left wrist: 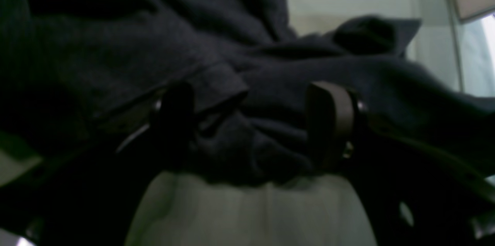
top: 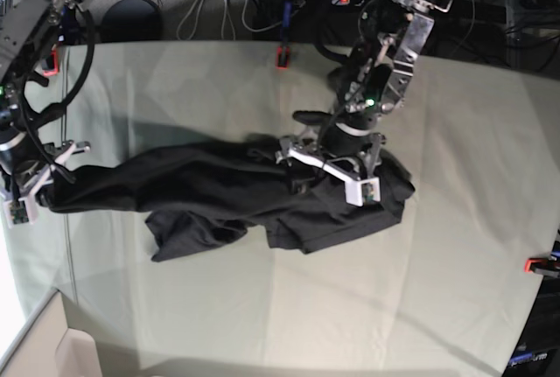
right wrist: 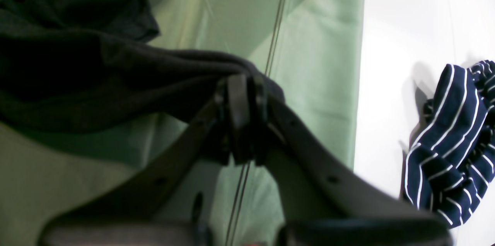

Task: Layout the t-shirt on the table in an organized manner, then fold the t-shirt properly
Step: 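Lift the black shirt with both grippers, stretching it between them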

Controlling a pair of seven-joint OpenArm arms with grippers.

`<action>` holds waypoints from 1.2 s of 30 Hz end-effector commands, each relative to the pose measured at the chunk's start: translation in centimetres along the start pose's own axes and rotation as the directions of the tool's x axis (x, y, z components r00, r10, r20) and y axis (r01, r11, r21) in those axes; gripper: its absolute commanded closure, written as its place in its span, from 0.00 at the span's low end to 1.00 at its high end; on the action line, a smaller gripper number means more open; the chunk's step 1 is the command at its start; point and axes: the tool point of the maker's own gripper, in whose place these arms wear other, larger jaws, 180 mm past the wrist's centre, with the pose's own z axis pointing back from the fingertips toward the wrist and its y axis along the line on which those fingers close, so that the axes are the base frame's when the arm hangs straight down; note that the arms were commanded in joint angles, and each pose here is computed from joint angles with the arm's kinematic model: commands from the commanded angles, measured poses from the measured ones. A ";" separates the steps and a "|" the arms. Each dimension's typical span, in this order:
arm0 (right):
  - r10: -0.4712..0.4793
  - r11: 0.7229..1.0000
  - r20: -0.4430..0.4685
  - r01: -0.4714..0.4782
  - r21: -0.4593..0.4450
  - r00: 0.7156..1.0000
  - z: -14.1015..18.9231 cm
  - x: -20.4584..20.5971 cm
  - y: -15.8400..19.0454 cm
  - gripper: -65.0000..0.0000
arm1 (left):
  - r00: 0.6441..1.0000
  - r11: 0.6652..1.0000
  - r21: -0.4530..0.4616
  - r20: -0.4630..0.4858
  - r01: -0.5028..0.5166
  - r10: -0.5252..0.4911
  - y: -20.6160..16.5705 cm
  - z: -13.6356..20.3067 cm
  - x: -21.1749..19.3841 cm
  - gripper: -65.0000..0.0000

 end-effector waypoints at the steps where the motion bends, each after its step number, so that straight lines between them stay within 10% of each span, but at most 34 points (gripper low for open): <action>1: 0.000 1.000 0.059 0.001 -0.017 0.998 0.3 1.6 -0.6 1.00 | 0.999 1.000 -0.022 0.051 0.012 -0.011 -0.7 -0.1 1.7 0.32; 9: 0.003 1.000 0.042 -0.003 -0.010 0.999 0.4 0.9 -0.4 1.00 | 0.999 1.000 0.023 0.044 0.009 -0.010 1.0 -1.3 2.2 0.36; 17: 0.004 1.000 0.036 -0.003 -0.017 0.999 0.5 0.6 -0.7 1.00 | 0.995 0.996 0.074 0.094 -0.040 0.033 3.3 -0.9 4.2 1.00; 29: 0.005 1.000 0.028 -0.005 -0.017 1.000 0.6 0.3 -0.7 1.00 | 0.916 0.988 0.130 0.401 -0.078 0.020 8.0 5.0 16.3 1.00; 36: 0.049 0.999 -0.018 -0.050 -0.022 0.999 1.2 -1.4 -1.3 1.00 | 0.843 0.930 0.306 0.537 -0.205 0.008 17.5 10.7 21.0 1.00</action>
